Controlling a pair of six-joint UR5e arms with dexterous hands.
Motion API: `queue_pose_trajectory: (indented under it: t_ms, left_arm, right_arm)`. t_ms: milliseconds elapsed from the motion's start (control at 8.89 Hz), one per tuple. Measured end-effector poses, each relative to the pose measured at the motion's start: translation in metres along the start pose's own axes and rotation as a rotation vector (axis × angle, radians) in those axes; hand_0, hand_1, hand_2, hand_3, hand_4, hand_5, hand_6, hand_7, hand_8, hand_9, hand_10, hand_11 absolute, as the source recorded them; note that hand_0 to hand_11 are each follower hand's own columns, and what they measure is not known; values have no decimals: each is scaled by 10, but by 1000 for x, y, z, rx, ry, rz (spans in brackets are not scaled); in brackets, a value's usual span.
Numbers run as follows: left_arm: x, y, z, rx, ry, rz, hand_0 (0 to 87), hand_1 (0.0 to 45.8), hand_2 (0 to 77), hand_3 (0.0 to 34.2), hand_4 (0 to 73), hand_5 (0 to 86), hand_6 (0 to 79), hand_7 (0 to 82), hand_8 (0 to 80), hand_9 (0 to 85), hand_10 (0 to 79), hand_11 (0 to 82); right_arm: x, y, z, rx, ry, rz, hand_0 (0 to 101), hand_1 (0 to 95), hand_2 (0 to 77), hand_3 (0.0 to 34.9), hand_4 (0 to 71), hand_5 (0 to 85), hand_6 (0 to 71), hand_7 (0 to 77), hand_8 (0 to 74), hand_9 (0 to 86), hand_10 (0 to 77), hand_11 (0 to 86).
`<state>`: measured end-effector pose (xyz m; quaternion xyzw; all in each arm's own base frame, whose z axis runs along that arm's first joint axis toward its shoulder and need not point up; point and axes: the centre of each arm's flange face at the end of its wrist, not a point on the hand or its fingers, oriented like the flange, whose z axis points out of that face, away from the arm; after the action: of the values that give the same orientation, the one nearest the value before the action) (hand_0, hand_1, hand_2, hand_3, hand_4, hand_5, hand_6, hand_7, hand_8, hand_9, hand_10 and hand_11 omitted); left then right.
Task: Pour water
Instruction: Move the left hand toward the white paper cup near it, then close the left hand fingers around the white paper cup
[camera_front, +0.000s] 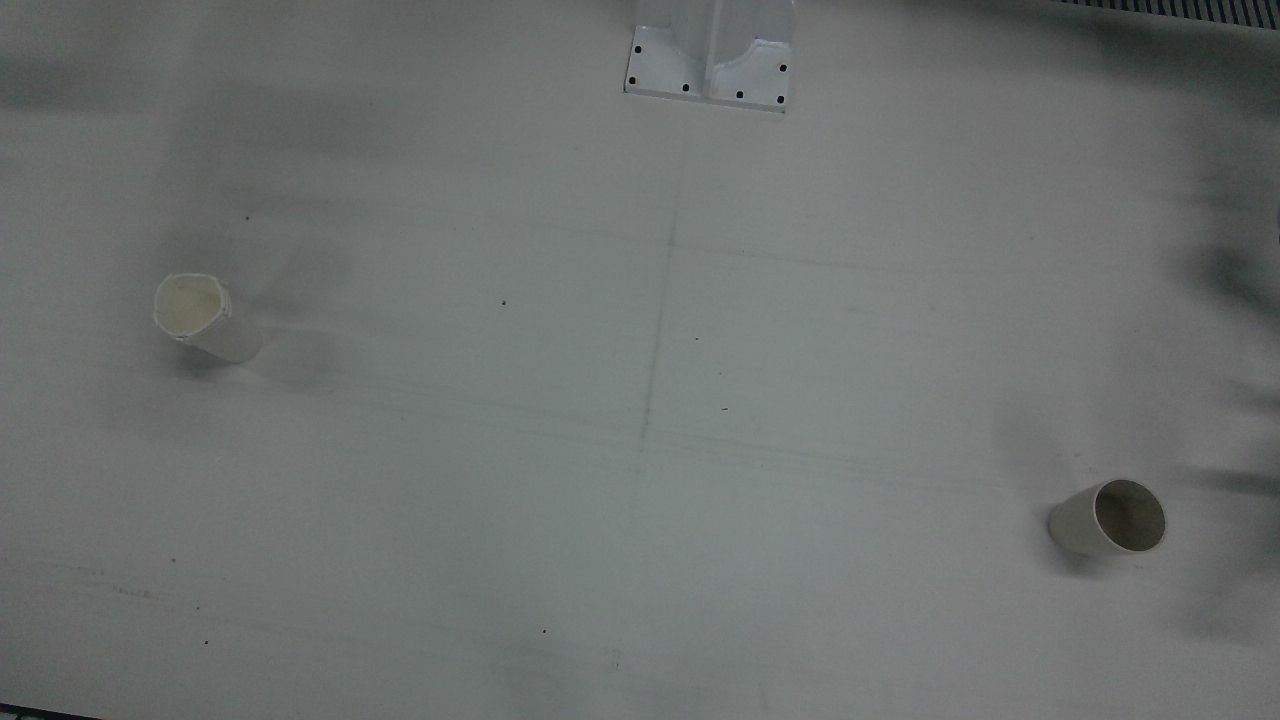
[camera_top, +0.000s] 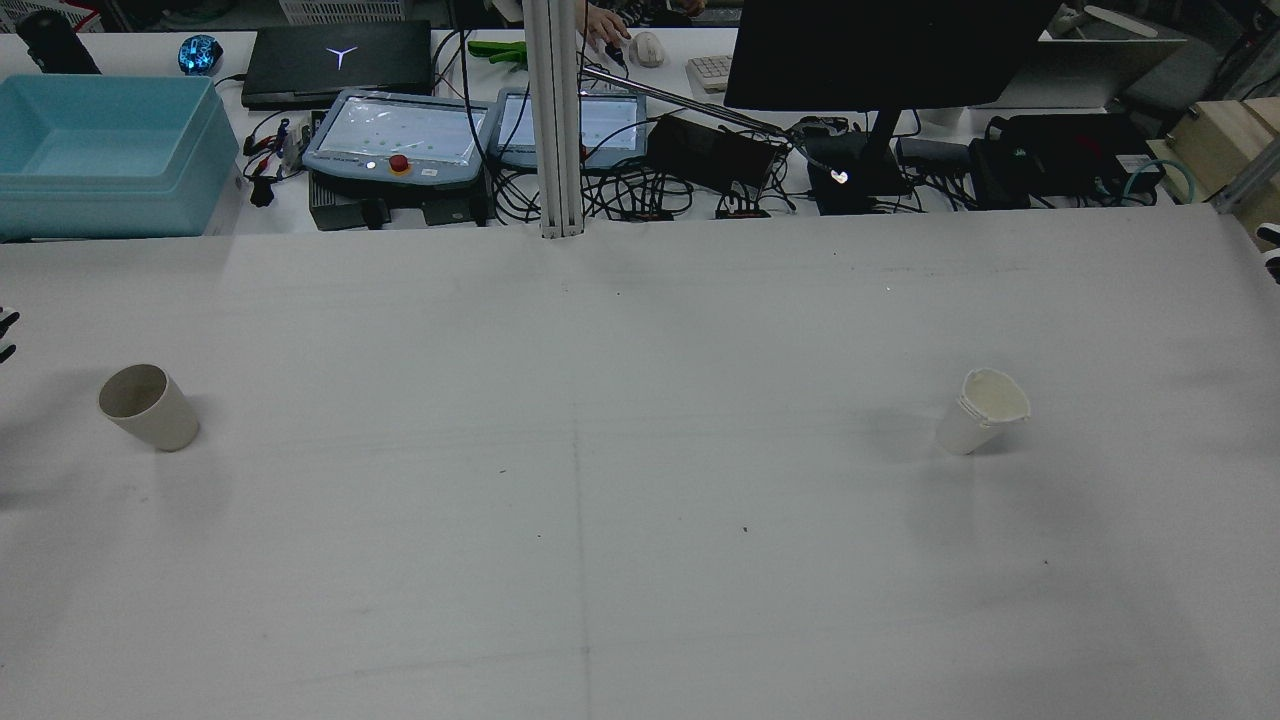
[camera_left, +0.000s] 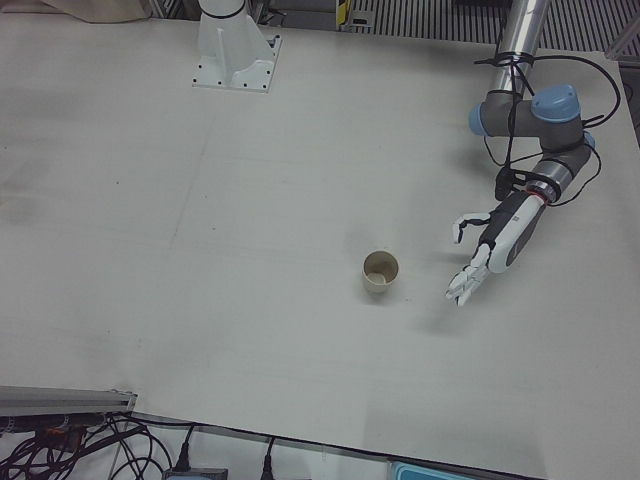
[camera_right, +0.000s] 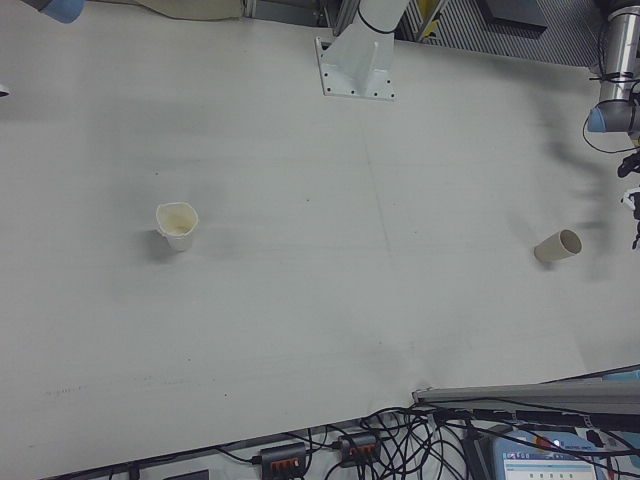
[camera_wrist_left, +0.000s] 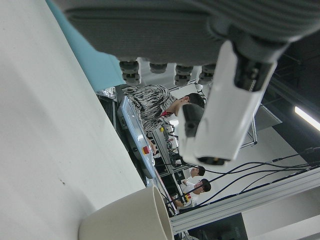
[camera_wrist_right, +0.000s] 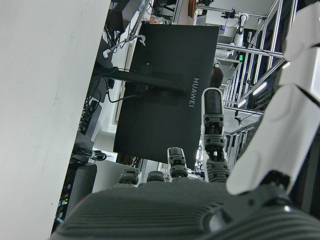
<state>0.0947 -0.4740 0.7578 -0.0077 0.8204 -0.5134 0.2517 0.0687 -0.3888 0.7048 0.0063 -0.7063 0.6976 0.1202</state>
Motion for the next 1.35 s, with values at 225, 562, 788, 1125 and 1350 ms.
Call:
queue_pose_trajectory:
  t_ms: [225, 562, 788, 1125, 1350]
  left_arm:
    - [-16, 4, 25, -24, -23, 2, 651, 360, 524, 42, 11, 33, 0, 71, 5, 11, 0, 33]
    - [-43, 6, 48, -39, -64, -9, 535, 185, 109, 58, 11, 11, 0, 60, 5, 11, 0, 16]
    - [-47, 6, 52, -33, -74, -10, 506, 213, 131, 64, 11, 11, 0, 60, 0, 11, 0, 11]
    - [-56, 11, 69, -30, -84, 6, 540, 256, 262, 63, 11, 33, 0, 65, 5, 11, 0, 11]
    - [-63, 16, 77, -31, -87, 5, 553, 256, 262, 63, 11, 33, 0, 65, 5, 11, 0, 11]
  right_arm:
    - [1, 0, 0, 0, 4, -1, 469, 93, 125, 15, 333, 229, 44, 175, 5, 16, 22, 44]
    - [2, 0, 1, 1, 7, -2, 470, 109, 104, 15, 333, 229, 44, 175, 5, 16, 22, 33]
    - [3, 0, 1, 0, 9, -1, 470, 109, 104, 15, 344, 229, 60, 175, 5, 16, 22, 33]
    - [4, 0, 1, 0, 11, 0, 470, 93, 142, 15, 344, 229, 22, 175, 5, 16, 22, 33]
    - [4, 0, 1, 0, 11, 3, 470, 87, 109, 14, 338, 229, 44, 175, 5, 16, 22, 33]
